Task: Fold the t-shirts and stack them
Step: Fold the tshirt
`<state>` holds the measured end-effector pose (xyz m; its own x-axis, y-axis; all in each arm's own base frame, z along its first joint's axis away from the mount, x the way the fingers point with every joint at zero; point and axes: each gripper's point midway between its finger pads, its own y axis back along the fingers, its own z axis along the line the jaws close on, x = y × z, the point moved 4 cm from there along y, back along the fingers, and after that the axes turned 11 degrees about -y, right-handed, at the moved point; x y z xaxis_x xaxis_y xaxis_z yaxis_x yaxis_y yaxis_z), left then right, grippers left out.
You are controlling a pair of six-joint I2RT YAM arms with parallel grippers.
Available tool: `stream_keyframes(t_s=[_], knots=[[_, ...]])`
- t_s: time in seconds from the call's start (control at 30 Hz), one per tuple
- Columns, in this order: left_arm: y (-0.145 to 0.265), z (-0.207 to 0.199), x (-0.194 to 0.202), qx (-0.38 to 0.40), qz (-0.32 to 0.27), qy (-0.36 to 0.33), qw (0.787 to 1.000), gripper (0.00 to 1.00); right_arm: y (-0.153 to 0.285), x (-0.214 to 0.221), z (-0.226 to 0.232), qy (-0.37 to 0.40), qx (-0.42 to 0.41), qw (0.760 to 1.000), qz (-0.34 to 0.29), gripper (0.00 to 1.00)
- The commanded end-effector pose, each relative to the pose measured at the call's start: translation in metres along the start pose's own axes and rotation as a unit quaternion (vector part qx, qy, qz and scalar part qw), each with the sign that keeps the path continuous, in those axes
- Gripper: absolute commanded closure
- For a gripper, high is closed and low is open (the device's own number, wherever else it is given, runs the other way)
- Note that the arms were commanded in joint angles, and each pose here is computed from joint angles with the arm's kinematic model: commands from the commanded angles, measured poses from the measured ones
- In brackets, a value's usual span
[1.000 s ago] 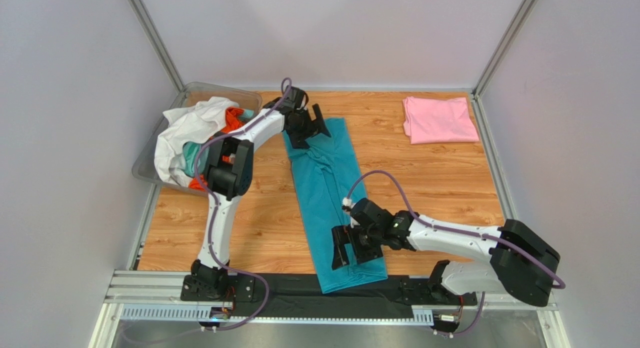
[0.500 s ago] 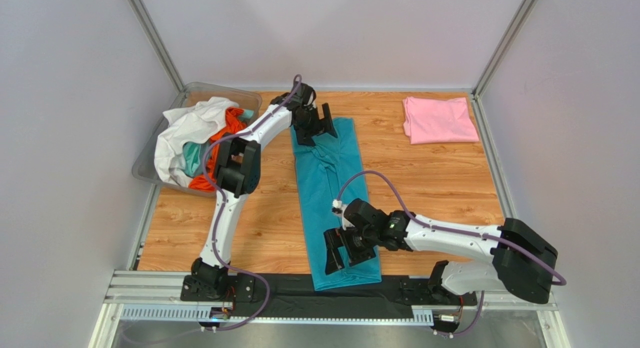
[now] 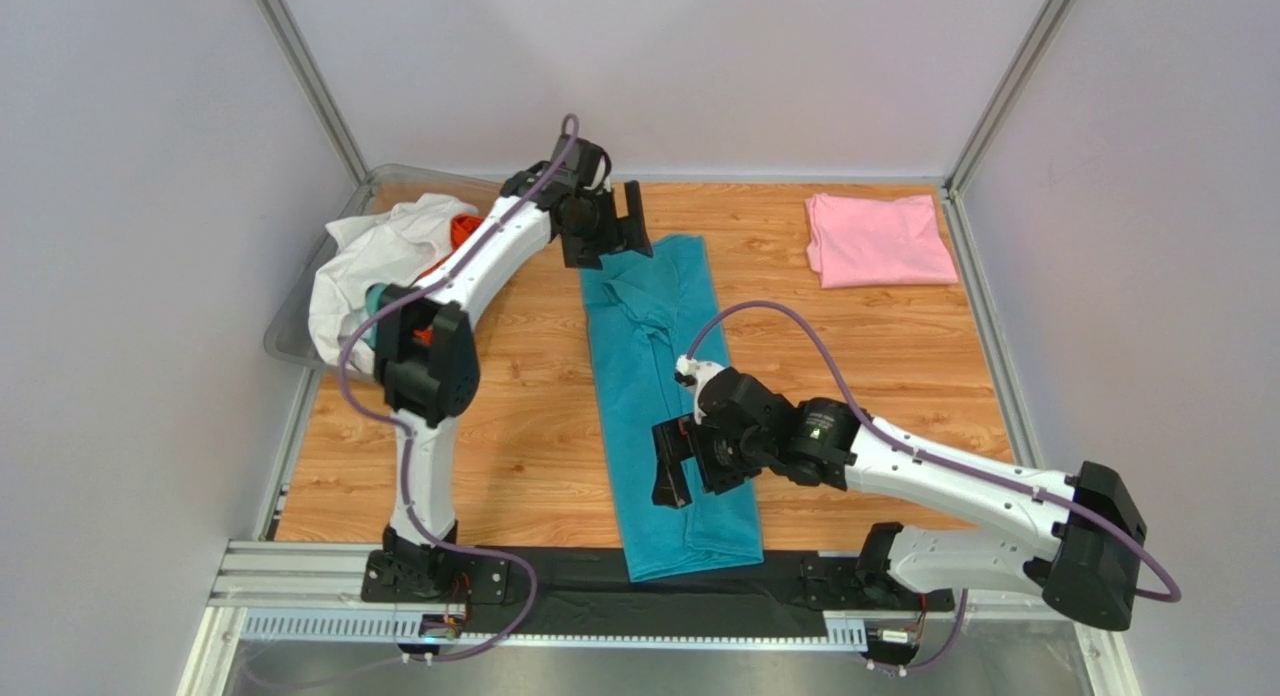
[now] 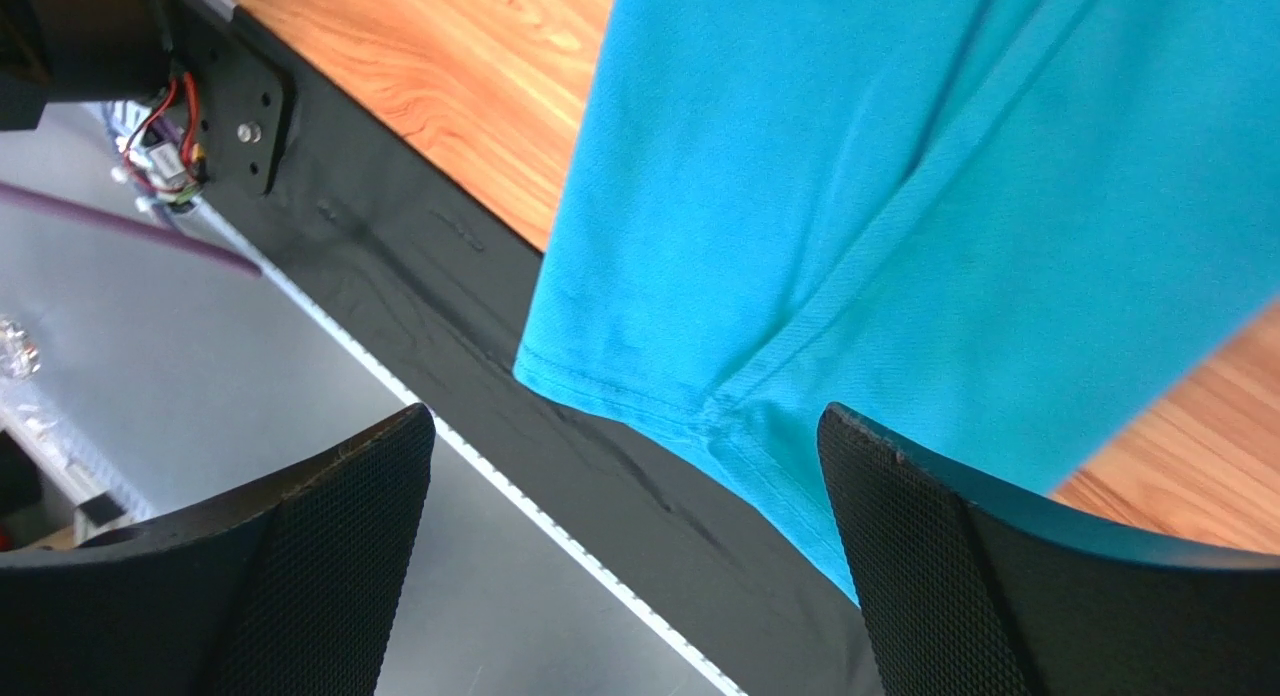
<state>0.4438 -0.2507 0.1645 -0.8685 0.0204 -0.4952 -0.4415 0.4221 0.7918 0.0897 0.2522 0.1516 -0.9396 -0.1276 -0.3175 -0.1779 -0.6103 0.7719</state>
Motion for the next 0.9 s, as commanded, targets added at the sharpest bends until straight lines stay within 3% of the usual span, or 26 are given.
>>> stream_keyframes(t_s=[0.0,0.13,0.23,0.27,0.4,0.43,0.47,0.53,0.6,0.63,0.73,0.8,0.87], knots=[[0.081,-0.021,-0.011,-0.002,-0.074,-0.04,0.996,0.0,0.018,-0.013,-0.006,0.014,0.038,0.998,-0.043,0.0],[0.114,-0.016,0.029,-0.014,-0.073,-0.036,0.997,0.0,0.022,-0.032,-0.011,0.016,0.05,0.997,-0.062,0.0],[0.129,-0.009,0.081,-0.012,-0.073,-0.027,0.997,0.0,0.018,-0.06,-0.018,0.023,0.088,0.992,-0.089,0.0],[0.133,-0.001,0.116,-0.011,-0.062,-0.027,0.998,0.0,0.021,-0.076,-0.013,0.025,0.091,0.99,-0.107,0.0],[0.143,0.018,0.191,-0.002,-0.062,0.004,0.998,0.0,-0.003,-0.124,-0.016,0.018,0.133,0.985,-0.113,0.0],[0.136,0.033,0.221,-0.014,-0.039,0.009,0.999,0.0,-0.007,-0.139,-0.022,0.015,0.147,0.981,-0.122,0.0],[0.148,0.036,0.228,-0.012,-0.059,0.01,0.998,0.0,-0.012,-0.149,-0.023,0.012,0.155,0.98,-0.123,0.0],[0.151,0.046,0.26,-0.007,-0.039,0.02,0.999,0.0,-0.029,-0.179,-0.027,0.002,0.166,0.979,-0.123,0.0],[0.151,0.046,0.279,0.016,-0.018,0.038,0.999,0.0,-0.054,-0.197,-0.037,-0.008,0.183,0.978,-0.102,0.0],[0.145,0.051,0.295,0.018,-0.001,0.045,0.999,0.0,-0.051,-0.223,-0.032,-0.006,0.18,0.975,-0.127,0.0],[0.145,0.054,0.311,0.033,-0.005,0.055,0.998,0.0,-0.079,-0.261,-0.041,-0.007,0.199,0.972,-0.124,0.0],[0.145,0.055,0.315,0.037,-0.005,0.053,0.998,0.0,-0.108,-0.265,-0.061,-0.009,0.234,0.968,-0.09,0.0],[0.146,0.055,0.317,0.041,-0.003,0.049,0.998,0.0,-0.112,-0.291,-0.06,0.002,0.252,0.961,-0.114,0.0]])
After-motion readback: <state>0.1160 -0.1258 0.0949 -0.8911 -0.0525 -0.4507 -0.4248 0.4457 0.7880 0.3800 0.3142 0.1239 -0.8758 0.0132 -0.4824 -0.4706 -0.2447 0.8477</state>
